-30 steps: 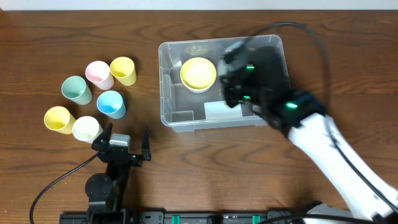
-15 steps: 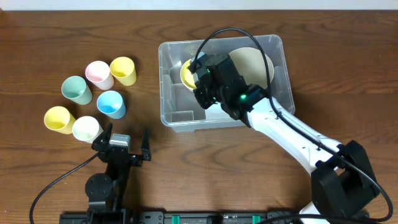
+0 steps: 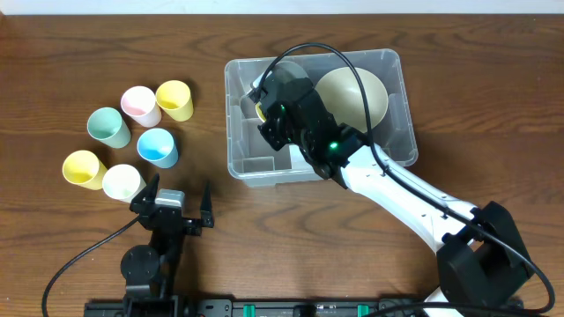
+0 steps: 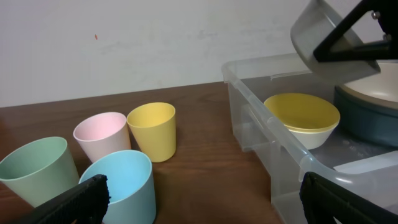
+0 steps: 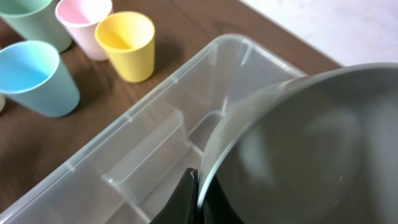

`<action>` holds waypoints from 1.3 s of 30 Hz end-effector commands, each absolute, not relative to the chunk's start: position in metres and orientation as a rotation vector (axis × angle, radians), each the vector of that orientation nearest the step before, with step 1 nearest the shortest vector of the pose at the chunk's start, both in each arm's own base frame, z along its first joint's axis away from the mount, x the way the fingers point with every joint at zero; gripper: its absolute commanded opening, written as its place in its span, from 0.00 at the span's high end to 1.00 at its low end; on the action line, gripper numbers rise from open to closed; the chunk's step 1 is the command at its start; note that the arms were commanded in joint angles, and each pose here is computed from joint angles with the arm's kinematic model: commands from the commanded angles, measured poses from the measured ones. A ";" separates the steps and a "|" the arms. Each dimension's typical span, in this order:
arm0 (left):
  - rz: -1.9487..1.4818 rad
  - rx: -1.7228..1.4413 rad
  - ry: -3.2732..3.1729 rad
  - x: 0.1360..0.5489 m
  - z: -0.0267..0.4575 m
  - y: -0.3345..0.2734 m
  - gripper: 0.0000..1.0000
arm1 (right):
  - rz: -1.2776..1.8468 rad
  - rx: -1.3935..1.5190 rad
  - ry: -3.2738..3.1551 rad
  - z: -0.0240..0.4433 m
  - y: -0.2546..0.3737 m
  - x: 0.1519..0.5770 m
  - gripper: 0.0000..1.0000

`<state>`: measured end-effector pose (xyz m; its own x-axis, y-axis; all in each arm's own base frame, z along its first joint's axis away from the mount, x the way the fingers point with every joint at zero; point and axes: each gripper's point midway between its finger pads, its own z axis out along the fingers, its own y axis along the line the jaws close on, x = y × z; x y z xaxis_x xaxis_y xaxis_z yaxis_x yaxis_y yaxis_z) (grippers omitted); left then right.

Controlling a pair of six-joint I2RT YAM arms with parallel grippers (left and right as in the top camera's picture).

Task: Pack container
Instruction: 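Lift the grey-blue bowl and carry it into the bin, then lower the grey-blue bowl onto the yellow bowl and release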

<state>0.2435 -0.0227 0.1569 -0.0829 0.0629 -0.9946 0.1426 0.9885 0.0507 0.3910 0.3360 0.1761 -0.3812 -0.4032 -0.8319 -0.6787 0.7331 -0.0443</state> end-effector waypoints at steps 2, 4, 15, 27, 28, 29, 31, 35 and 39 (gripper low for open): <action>-0.072 0.165 1.699 0.243 0.141 -0.023 0.02 | 0.347 -0.811 1.987 0.180 0.341 0.401 0.99; -0.072 0.165 1.699 0.243 0.141 -0.023 0.02 | 0.347 -0.813 1.991 0.173 0.343 0.403 0.99; -0.072 0.165 1.699 0.243 0.141 -0.023 0.02 | 0.351 -0.818 2.027 0.141 0.350 0.410 0.99; -0.072 0.165 1.699 0.243 0.141 -0.023 0.02 | 0.354 -0.854 2.093 0.107 0.354 0.406 0.99; -0.072 0.165 1.699 0.243 0.141 -0.023 0.02 | 0.353 -0.855 2.095 0.106 0.354 0.405 0.98; -0.072 0.165 1.699 0.243 0.141 -0.023 0.02 | 0.351 -0.857 2.099 0.105 0.354 0.405 0.99; -0.072 0.165 1.699 0.243 0.141 -0.023 0.02 | 0.348 -0.862 2.100 0.104 0.353 0.405 0.99; -0.072 0.165 1.699 0.243 0.141 -0.023 0.02 | 0.348 -0.862 2.098 0.105 0.354 0.405 0.67; -0.072 0.165 1.699 0.243 0.141 -0.023 0.02 | 0.347 -0.865 2.094 0.105 0.354 0.405 0.42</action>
<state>0.2435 -0.0226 0.1569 -0.0829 0.0629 -0.9946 0.1422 0.9885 0.0507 0.4049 0.3460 0.0988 -0.4416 -0.4592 -0.7708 -0.6755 0.7356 -0.0512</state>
